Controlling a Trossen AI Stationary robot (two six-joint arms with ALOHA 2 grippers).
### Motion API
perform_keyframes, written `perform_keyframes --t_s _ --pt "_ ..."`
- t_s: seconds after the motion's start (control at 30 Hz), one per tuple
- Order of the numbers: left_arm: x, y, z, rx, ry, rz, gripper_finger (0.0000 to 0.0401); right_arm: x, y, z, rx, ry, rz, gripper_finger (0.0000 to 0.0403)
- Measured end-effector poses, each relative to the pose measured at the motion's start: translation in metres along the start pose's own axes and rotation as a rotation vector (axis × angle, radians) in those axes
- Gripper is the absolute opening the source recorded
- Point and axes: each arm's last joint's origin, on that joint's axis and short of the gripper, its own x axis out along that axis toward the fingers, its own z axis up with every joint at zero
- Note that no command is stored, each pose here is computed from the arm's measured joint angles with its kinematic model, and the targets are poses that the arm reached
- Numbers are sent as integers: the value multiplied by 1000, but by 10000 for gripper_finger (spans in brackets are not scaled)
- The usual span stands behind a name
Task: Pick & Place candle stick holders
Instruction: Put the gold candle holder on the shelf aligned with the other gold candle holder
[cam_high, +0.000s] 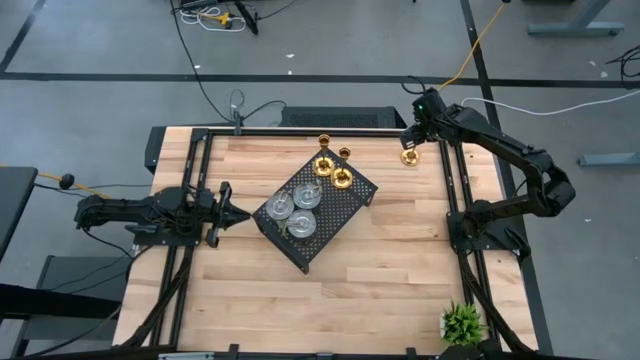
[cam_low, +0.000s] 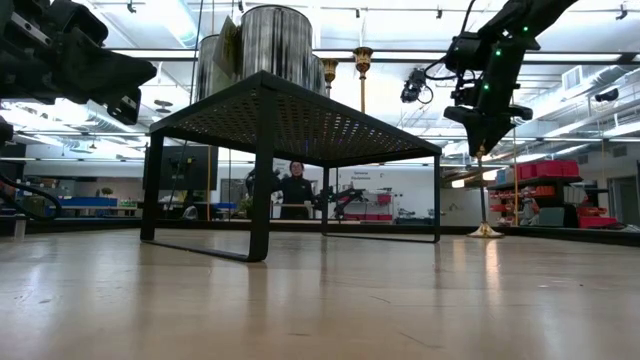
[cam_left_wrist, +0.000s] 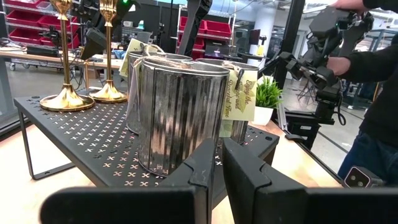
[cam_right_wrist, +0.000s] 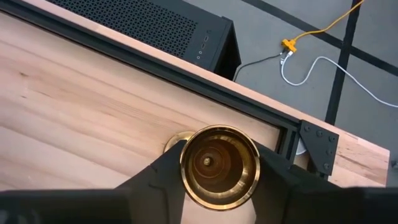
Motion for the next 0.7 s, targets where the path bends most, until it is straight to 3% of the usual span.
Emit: perform_keyframes --t_s 0.37,0.7 --pt "0 0 0 0 1 0 39 -16 -5 -2 0 -55 14 135" --pt "0 0 0 0 0 0 39 -42 -11 -11 -17 -93 168 134"
